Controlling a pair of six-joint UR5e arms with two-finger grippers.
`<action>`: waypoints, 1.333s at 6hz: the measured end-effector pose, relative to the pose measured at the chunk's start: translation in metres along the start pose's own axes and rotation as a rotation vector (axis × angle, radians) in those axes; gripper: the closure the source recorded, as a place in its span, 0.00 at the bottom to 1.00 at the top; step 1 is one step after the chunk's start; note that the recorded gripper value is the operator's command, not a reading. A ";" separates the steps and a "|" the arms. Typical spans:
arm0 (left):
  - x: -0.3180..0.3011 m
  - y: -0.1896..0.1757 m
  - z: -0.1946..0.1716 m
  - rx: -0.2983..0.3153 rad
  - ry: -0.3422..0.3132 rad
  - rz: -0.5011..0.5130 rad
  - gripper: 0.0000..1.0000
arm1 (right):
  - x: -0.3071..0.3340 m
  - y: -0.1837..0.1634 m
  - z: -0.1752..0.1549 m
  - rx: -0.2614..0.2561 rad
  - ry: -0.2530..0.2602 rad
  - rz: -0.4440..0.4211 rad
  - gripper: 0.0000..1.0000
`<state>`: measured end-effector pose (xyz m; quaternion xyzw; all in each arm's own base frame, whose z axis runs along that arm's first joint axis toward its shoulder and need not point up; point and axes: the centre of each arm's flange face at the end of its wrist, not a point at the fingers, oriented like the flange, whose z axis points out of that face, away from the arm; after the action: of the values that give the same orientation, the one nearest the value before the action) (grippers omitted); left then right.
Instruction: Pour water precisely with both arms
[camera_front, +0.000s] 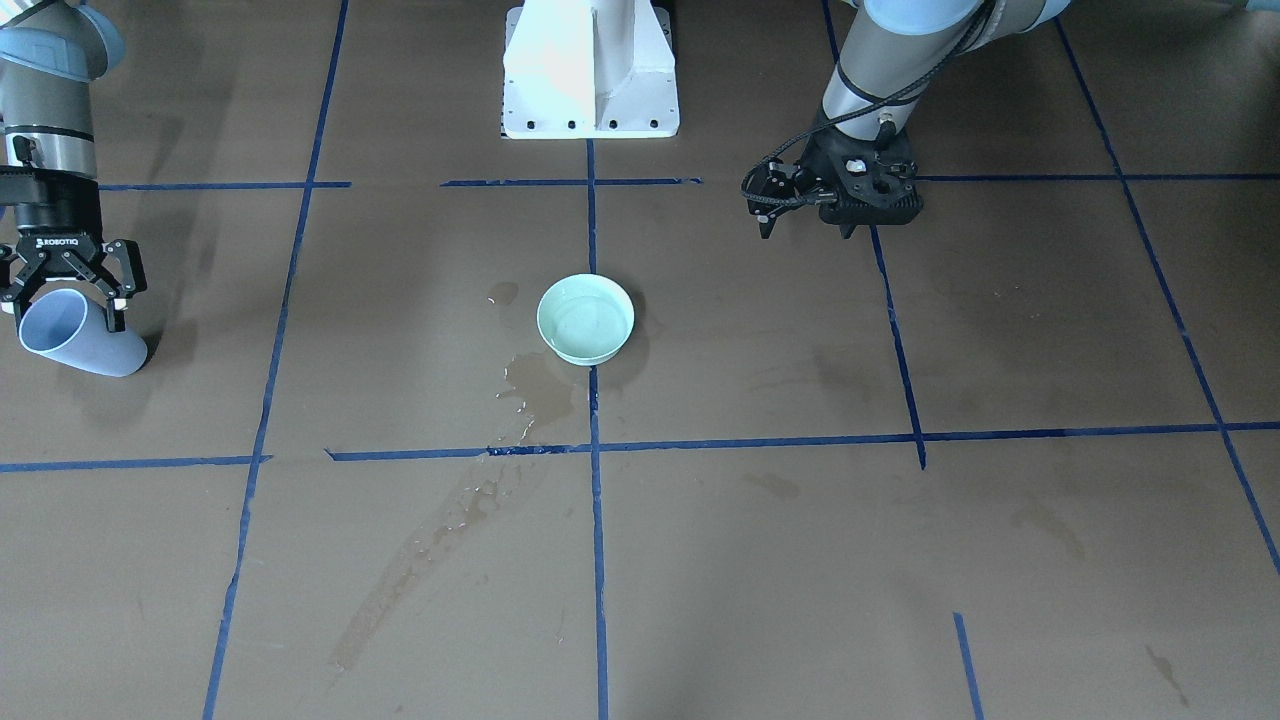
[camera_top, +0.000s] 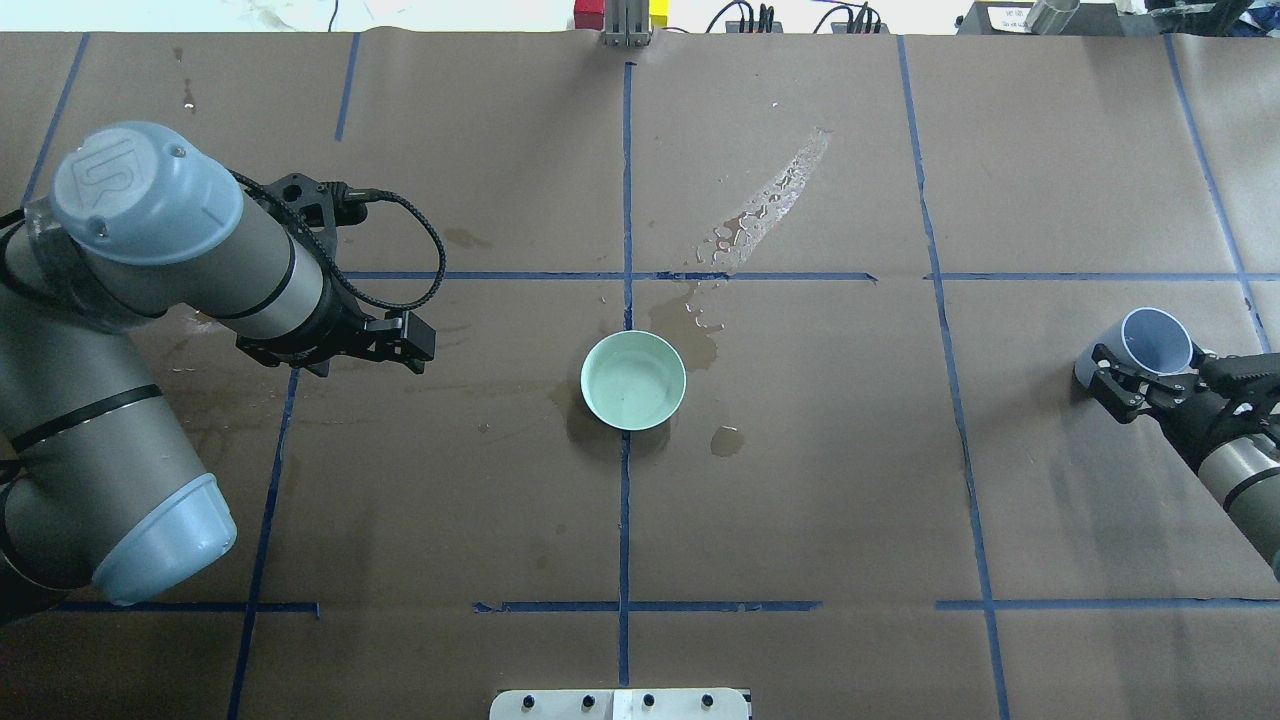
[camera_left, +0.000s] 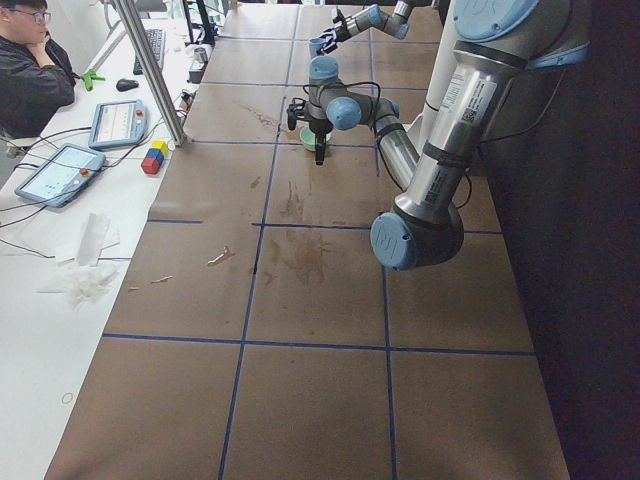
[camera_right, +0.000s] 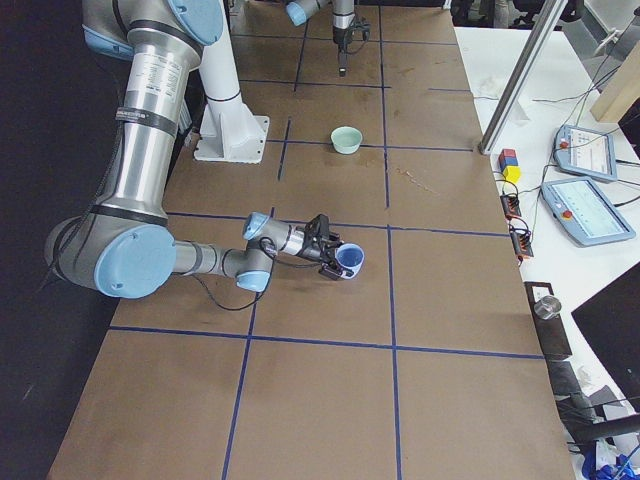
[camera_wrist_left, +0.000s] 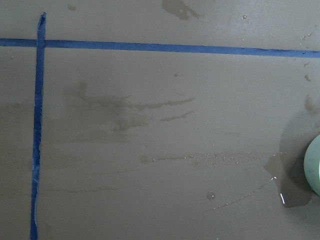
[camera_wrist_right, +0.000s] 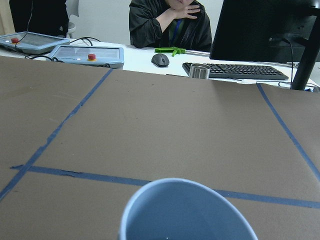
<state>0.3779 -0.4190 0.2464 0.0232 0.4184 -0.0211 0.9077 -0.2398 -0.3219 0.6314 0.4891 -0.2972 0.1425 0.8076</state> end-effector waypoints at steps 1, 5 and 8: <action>0.000 0.000 0.000 0.000 0.000 0.000 0.00 | 0.000 0.001 -0.003 0.000 -0.008 0.019 0.00; -0.001 0.000 0.001 -0.001 -0.002 -0.001 0.00 | -0.015 0.014 -0.010 0.006 -0.032 0.039 0.00; -0.003 0.000 0.001 -0.001 -0.004 -0.003 0.00 | -0.025 0.032 -0.027 0.017 -0.069 0.054 0.00</action>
<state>0.3767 -0.4189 0.2495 0.0219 0.4165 -0.0223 0.9086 -0.2666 -0.2814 0.6287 0.4924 -0.3369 0.1499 0.7884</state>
